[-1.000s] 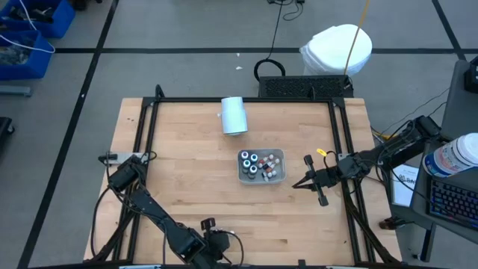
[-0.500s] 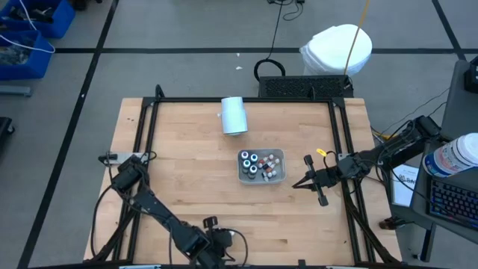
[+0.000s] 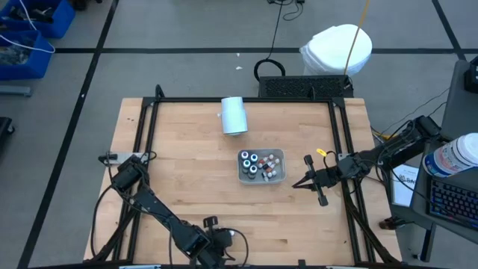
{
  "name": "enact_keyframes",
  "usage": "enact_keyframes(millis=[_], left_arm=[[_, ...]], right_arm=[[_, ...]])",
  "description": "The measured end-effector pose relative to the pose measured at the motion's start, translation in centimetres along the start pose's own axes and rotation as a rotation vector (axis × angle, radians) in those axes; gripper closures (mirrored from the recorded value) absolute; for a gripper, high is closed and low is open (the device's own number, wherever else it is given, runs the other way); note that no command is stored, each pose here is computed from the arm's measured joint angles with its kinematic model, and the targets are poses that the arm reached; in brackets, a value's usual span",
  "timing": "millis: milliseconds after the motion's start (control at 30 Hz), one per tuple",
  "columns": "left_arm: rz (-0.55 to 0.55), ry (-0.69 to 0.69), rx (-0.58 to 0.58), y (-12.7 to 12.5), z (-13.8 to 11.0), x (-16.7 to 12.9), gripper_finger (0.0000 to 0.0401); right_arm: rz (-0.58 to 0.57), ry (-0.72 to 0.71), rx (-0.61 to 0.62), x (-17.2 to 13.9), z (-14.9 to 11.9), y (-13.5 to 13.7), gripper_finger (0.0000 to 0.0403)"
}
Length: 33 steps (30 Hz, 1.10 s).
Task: Pick & Place food coloring
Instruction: Put the red food coloring bottle into the gray bin
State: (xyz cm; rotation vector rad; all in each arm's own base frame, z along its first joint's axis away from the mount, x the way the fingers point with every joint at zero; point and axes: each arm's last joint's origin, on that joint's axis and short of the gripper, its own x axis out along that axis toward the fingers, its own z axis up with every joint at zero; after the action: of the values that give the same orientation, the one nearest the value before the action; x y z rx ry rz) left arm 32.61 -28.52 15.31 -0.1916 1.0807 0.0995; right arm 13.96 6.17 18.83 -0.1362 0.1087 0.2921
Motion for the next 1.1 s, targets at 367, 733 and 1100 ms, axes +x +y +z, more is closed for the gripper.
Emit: enact_keyframes(millis=[367,733,1100], left_arm=[[-0.068,0.087,0.075,0.4,0.4,-1.4,0.0336],[-0.082,-0.108,0.121,4.8,10.7,-10.5,0.0334],[0.07,-0.316,0.34,15.9,21.2,-13.8,0.0333]], right_arm=[[0.0,0.0,0.0,0.0,0.0,0.0,0.0403],[0.005,0.054,-0.003,0.0,-0.5,0.0,0.0403],[0.008,0.067,0.052,0.0,-0.6,0.1,0.0403]])
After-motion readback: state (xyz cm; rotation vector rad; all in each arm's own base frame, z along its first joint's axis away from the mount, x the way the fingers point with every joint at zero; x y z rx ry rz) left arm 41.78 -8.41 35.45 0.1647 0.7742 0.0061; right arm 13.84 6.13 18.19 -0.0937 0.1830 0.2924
